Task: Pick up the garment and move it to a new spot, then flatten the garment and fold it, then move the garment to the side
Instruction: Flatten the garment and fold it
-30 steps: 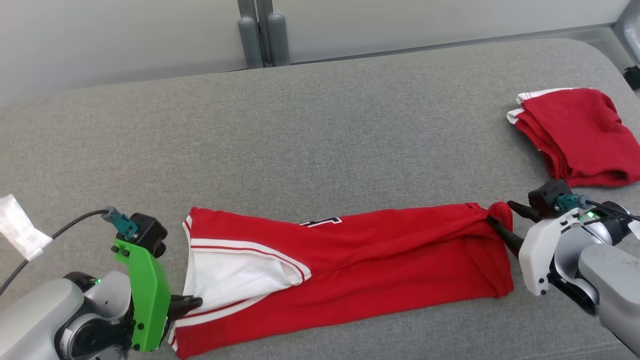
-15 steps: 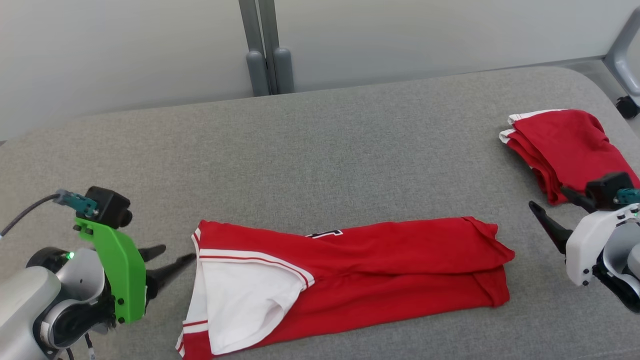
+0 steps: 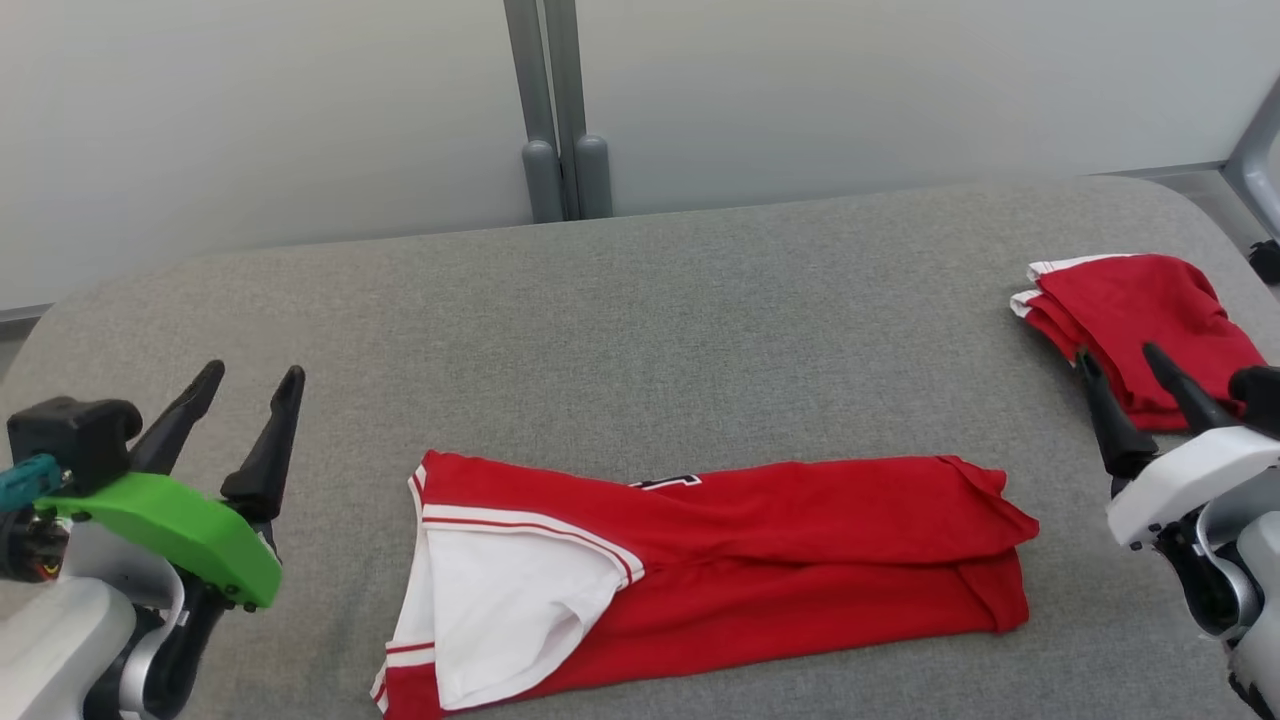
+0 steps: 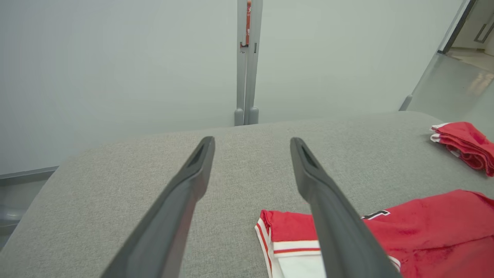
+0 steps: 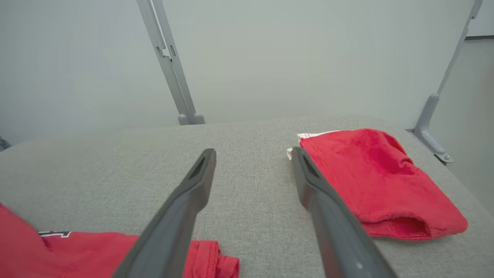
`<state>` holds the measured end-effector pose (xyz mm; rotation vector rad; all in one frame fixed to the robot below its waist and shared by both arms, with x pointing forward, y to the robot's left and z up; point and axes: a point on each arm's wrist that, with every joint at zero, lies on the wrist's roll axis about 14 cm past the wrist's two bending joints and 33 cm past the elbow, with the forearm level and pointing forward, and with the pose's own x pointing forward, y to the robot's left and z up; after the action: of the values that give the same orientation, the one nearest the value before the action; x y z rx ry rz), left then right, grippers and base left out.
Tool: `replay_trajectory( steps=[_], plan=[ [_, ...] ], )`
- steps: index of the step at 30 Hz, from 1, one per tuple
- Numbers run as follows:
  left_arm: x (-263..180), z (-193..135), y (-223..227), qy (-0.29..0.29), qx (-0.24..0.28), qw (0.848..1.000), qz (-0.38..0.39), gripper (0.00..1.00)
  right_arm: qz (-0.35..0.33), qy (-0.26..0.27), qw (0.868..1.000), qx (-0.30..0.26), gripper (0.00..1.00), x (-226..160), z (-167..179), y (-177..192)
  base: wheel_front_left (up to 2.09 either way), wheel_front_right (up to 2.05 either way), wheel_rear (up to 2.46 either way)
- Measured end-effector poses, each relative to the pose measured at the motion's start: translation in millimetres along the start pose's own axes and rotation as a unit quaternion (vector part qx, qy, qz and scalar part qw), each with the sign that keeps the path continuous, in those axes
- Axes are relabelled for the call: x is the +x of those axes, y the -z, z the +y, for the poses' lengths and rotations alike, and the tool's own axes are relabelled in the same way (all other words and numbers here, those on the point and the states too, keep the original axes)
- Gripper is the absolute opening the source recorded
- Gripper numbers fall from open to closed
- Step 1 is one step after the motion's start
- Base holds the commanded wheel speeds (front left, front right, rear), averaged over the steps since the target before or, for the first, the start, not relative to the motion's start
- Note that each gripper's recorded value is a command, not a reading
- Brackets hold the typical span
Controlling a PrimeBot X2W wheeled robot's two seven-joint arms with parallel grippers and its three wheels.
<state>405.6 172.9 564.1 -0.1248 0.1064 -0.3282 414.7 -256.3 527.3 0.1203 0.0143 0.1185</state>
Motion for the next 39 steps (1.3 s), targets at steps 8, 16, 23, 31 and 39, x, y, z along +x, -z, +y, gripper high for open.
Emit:
replay_trajectory(
  steps=[8,16,23,31,39],
  plan=[
    [-18,7,-6,-0.073,-0.014,0.995,-0.071,1.00,-0.052,0.020,0.998,0.040,1.00,-17,21,1,0.00,0.00,0.00],
    [-40,8,24,-0.123,-0.044,0.988,-0.083,1.00,-0.048,0.030,0.997,0.042,1.00,-34,28,14,0.00,0.00,0.00],
    [-54,9,48,-0.149,-0.050,0.984,-0.083,1.00,-0.024,0.034,0.998,0.047,1.00,-43,33,27,0.00,0.00,0.00],
    [-53,5,54,-0.142,-0.051,0.984,-0.092,1.00,0.033,0.027,0.998,0.041,1.00,-41,36,45,0.00,0.00,0.00],
    [-48,1,67,-0.129,-0.054,0.987,-0.077,1.00,0.182,0.027,0.982,0.051,1.00,-39,37,97,0.00,0.00,0.00]
  ],
)
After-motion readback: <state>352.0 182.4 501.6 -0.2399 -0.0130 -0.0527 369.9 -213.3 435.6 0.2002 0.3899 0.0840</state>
